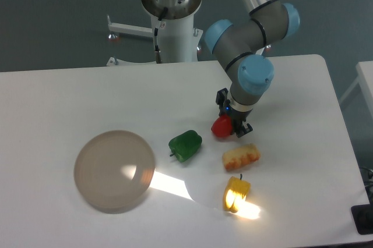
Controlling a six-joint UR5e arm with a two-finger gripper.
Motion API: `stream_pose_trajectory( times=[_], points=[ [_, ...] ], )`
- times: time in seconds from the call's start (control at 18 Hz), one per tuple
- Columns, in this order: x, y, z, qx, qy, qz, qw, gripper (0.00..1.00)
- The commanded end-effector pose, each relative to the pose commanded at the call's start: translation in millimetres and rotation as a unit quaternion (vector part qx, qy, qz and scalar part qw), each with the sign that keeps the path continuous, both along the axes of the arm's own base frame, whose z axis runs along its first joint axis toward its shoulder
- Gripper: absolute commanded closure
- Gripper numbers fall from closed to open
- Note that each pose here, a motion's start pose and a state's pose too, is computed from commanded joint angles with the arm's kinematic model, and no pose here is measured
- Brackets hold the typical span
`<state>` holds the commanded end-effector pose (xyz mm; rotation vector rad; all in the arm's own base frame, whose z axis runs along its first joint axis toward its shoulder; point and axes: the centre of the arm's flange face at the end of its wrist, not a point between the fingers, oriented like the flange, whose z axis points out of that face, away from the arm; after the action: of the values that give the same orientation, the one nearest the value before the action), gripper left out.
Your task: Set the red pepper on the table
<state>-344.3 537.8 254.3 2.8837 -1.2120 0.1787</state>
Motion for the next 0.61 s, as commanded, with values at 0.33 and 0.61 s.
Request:
stream_pose_trajectory(
  times=[0.33, 0.61],
  points=[
    [0.4, -0.4, -3.2, -0.002, -0.002, 0.001, 1.0000, 0.50],
    [0.1, -0.1, -2.6, -0.002, -0.002, 0.000, 1.0000, 0.46]
  ],
)
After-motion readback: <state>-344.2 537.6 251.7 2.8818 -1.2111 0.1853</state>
